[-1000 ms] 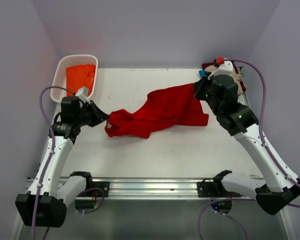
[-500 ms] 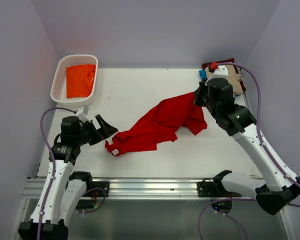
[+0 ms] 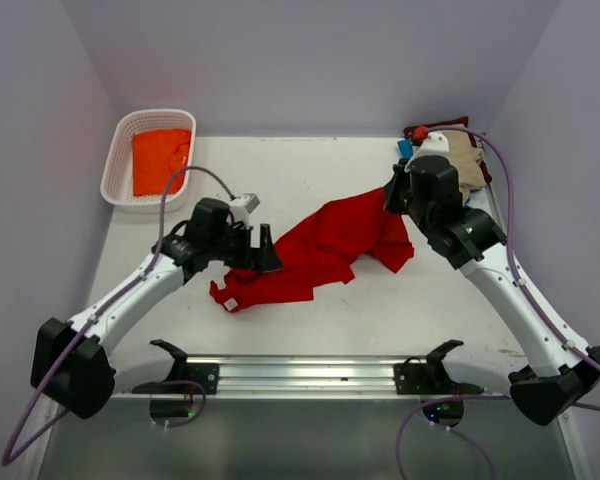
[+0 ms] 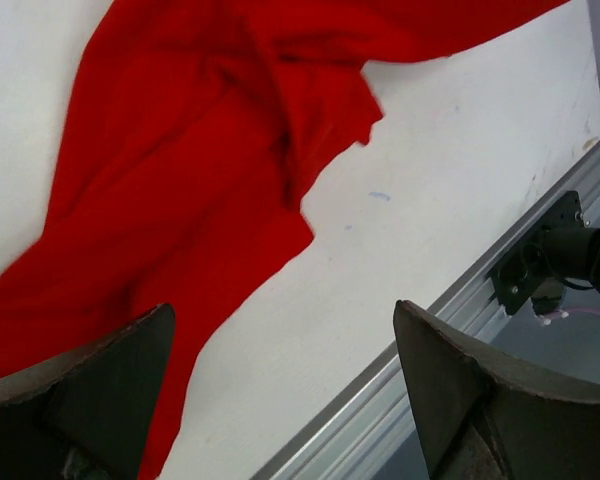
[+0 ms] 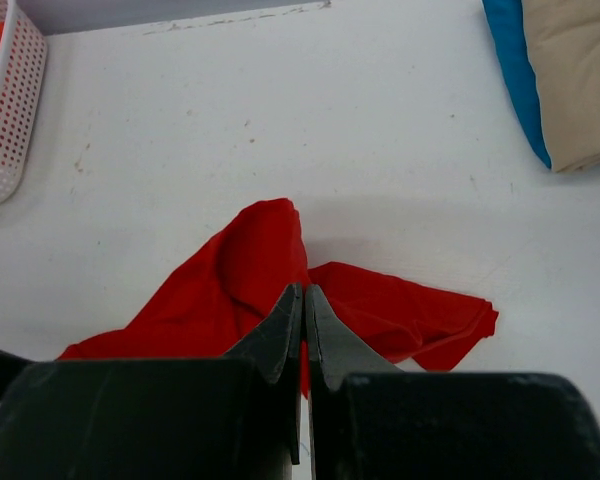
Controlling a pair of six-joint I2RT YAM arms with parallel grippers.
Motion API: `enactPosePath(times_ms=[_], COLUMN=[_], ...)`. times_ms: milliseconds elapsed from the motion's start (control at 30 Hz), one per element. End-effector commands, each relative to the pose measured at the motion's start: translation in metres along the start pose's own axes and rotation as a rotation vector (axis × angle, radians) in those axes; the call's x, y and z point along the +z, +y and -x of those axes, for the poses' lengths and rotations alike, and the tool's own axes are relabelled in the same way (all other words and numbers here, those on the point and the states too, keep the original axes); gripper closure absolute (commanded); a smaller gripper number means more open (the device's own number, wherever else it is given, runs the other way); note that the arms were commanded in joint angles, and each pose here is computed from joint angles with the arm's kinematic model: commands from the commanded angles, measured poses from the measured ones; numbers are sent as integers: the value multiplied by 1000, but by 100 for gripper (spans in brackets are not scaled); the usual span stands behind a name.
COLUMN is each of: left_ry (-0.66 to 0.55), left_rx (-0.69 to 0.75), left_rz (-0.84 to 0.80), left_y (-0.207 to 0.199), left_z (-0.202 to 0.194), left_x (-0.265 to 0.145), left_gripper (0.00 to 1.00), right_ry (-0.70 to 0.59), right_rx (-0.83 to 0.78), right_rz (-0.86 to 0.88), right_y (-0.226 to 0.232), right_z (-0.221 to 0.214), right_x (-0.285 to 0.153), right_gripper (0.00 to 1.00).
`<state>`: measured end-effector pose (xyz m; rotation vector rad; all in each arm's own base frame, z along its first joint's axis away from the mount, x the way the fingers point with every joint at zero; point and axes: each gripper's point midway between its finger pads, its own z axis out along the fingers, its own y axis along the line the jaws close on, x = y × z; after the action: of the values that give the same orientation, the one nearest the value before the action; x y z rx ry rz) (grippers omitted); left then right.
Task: Fold and stack the t-shirts
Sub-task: Flatten the tshirt out
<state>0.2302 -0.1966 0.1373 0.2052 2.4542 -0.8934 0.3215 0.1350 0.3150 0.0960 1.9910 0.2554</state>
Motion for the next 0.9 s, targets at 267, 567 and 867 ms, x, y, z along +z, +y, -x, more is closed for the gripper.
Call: enactPosePath(times_ms=[267, 567, 867], left_ry=[-13, 95, 112], left_rx=[305, 233, 206], left_rz=[16, 101, 140], left_y=[-66, -60, -53], left_z=[56, 19, 7], left_x=[77, 119, 133], left_gripper=[14, 30, 34], right_ry=[16, 2, -9], right_rx=[0, -7, -5], right_rz=[19, 3, 0], right_y=[1, -5, -7], right_z=[-6, -4, -3], right_x=[-3, -7, -11], right_gripper=[100, 100, 100])
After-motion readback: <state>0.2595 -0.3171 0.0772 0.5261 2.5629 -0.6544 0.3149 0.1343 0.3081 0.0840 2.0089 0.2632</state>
